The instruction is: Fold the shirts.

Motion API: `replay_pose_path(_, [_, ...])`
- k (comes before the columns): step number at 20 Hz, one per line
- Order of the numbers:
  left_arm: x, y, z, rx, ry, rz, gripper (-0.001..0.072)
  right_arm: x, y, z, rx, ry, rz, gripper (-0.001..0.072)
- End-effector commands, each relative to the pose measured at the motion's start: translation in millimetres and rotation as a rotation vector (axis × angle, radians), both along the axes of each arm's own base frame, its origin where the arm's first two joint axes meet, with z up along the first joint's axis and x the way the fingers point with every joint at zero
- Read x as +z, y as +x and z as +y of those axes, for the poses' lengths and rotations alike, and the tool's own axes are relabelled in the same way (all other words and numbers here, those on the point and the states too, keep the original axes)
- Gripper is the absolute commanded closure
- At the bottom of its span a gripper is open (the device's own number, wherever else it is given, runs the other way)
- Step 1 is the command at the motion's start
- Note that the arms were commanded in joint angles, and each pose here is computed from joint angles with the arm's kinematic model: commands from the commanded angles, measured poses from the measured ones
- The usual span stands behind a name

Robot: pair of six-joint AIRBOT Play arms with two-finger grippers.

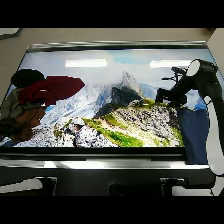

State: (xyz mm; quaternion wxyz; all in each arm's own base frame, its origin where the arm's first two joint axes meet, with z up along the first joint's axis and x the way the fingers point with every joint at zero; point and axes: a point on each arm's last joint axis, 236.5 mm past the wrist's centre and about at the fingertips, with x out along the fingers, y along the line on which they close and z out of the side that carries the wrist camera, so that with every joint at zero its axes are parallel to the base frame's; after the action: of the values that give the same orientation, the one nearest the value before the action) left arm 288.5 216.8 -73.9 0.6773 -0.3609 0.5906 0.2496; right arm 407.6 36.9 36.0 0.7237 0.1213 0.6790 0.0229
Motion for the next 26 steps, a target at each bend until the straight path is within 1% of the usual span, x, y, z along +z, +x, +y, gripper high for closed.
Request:
replay_pose_path(1, [36,31,-5,-0.008,-0.027,-0.14,0.0685,0,-16,0,0.028,-0.001,0.062,0.005])
replay_pose_path(3, [115,69,-10,-0.037,0.029,-0.372,0.0686,4,-17,0,0.043,-0.004,0.053,0.005])
replay_pose_path(5, [213,90,-38,-0.072,0.111,-0.626,0.0686,11,-17,0,0.042,-0.004,0.029,0.005])
replay_pose_path(7, [300,84,-94,-0.16,0.191,-0.838,0.0687,22,-18,0,0.041,-0.006,-0.001,0.005])
replay_pose_path(8, [335,75,-130,-0.211,0.207,-0.927,0.0687,29,-19,0,0.041,-0.007,-0.019,0.005])
replay_pose_path(10, [384,54,-205,-0.331,0.171,-1.075,0.0687,42,-21,0,0.042,-0.009,-0.053,0.005])
replay_pose_path(13, [412,30,-306,-0.544,0.01,-1.19,0.0687,64,-25,-1,0.046,-0.014,-0.116,0.0049])
replay_pose_path(16, [409,21,-392,-0.729,-0.172,-1.207,0.0687,85,-32,-8,0.041,-0.05,-0.173,0.0049])
replay_pose_path(18, [398,24,-432,-0.808,-0.229,-1.195,0.0687,99,-37,-17,0.04,-0.09,-0.211,0.0049])
replay_pose_path(19, [384,30,-443,-0.842,-0.215,-1.165,0.0686,105,-41,-20,0.044,-0.106,-0.226,0.0048])
replay_pose_path(21, [332,50,-448,-0.894,-0.143,-1.017,0.0686,114,-47,-23,0.039,-0.114,-0.24,0.0048])
replay_pose_path(24, [214,72,-441,-0.933,-0.072,-0.686,0.0686,110,-51,-18,0.047,-0.097,-0.22,0.0048])
replay_pose_path(26, [131,74,-435,-0.931,-0.074,-0.482,0.0685,91,-50,-16,0.047,-0.084,-0.186,0.0048])
